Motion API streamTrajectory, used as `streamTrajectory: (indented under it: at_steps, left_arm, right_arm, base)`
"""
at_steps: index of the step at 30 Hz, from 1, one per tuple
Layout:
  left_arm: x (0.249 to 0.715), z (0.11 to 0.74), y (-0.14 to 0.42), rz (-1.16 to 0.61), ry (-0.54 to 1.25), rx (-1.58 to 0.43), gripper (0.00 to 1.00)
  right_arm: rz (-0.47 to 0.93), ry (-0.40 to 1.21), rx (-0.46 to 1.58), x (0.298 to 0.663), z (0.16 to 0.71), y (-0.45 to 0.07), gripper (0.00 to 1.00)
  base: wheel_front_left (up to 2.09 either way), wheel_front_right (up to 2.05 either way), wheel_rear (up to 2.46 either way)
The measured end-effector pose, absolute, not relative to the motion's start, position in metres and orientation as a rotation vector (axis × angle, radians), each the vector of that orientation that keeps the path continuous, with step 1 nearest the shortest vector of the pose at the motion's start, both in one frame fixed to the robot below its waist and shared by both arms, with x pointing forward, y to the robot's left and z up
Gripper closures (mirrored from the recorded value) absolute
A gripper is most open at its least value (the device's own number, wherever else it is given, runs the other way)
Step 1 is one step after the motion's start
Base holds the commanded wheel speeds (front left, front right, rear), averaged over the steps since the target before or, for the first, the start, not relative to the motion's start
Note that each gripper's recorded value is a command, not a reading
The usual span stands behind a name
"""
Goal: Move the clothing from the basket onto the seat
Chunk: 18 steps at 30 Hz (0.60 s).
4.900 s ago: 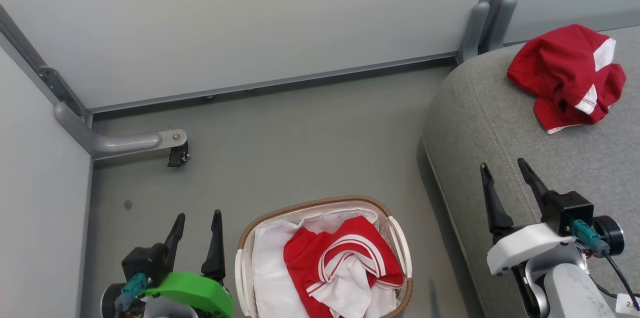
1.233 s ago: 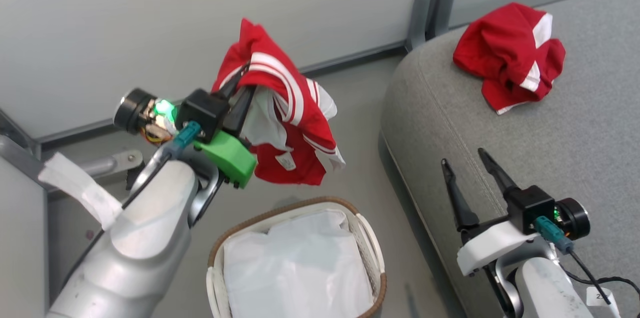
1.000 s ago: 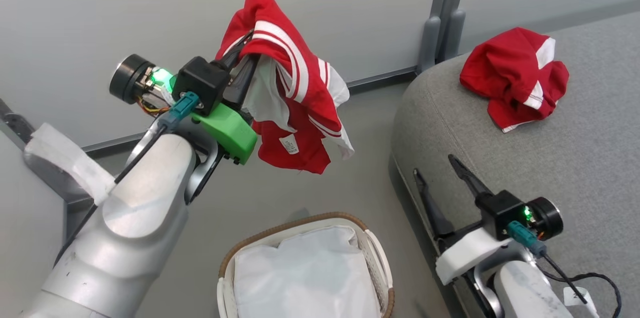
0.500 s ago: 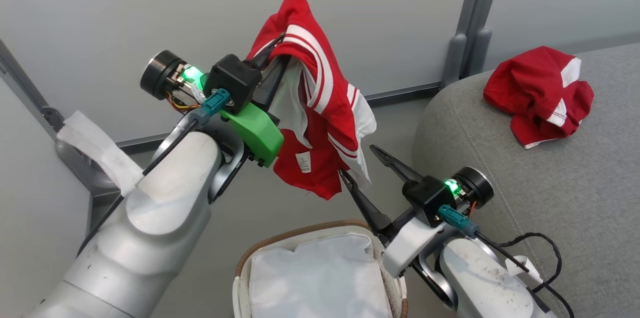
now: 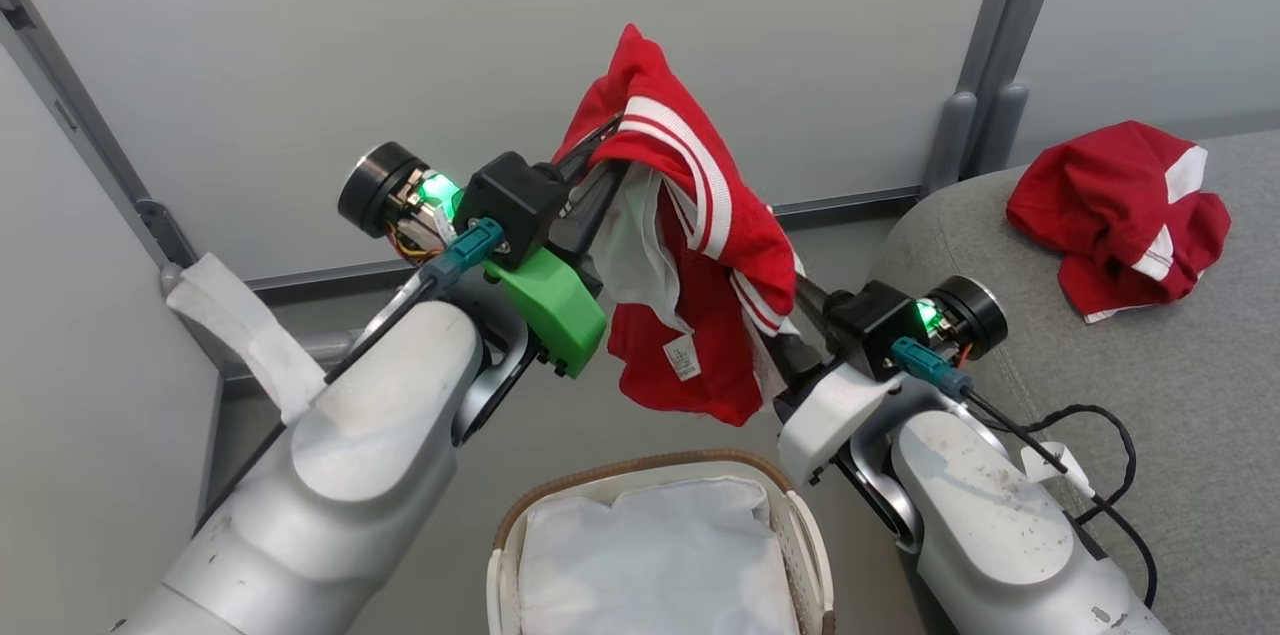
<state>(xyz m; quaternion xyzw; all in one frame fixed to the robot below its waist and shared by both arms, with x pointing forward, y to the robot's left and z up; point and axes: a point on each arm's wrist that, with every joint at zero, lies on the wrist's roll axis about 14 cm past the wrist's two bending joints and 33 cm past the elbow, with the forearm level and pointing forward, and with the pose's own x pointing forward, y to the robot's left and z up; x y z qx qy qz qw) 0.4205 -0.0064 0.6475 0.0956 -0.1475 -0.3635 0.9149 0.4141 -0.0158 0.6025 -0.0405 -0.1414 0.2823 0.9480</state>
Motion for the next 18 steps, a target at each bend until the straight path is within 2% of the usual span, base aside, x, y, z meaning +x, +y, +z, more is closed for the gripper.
streamTrajectory:
  at_steps: [1, 2, 11, 12, 13, 14, 15, 16, 18]
  left_arm:
    - [0.42, 0.645, -0.006, -0.748, -0.297, 0.189, 1.0]
    - [0.42, 0.642, -0.005, -0.748, -0.292, 0.184, 1.0]
    - [0.417, 0.619, -0.002, -0.727, -0.247, 0.108, 1.0]
    - [0.417, 0.617, -0.002, -0.719, -0.243, 0.097, 0.84]
    - [0.416, 0.614, -0.001, -0.714, -0.241, 0.084, 0.58]
    - [0.416, 0.612, 0.0, -0.705, -0.236, 0.069, 0.45]
    - [0.415, 0.609, 0.001, -0.699, -0.23, 0.052, 0.15]
    - [0.415, 0.605, 0.003, -0.689, -0.223, 0.035, 0.0]
    - [0.413, 0.593, 0.005, -0.674, -0.194, 0.007, 0.0]
  right_arm:
    - [0.57, -0.288, -0.081, 0.414, 0.603, -0.017, 0.95]
    - [0.565, -0.288, -0.079, 0.415, 0.603, -0.019, 1.0]
    - [0.524, -0.291, -0.077, 0.416, 0.605, -0.033, 1.0]
    - [0.518, -0.293, -0.075, 0.416, 0.606, -0.035, 1.0]
    - [0.511, -0.295, -0.075, 0.416, 0.606, -0.037, 1.0]
    - [0.505, -0.296, -0.074, 0.417, 0.607, -0.039, 1.0]
    - [0.497, -0.298, -0.074, 0.417, 0.608, -0.042, 1.0]
    - [0.49, -0.3, -0.078, 0.418, 0.608, -0.044, 1.0]
    - [0.473, -0.305, -0.086, 0.419, 0.61, -0.049, 1.0]
  base:
    - [0.0, 0.0, 0.0]
    - [0.0, 0.0, 0.0]
    - [0.0, 0.0, 0.0]
    - [0.0, 0.0, 0.0]
    - [0.0, 0.0, 0.0]
    - [0.0, 0.0, 0.0]
    - [0.0, 0.0, 0.0]
    - [0.0, 0.0, 0.0]
    - [0.0, 0.0, 0.0]
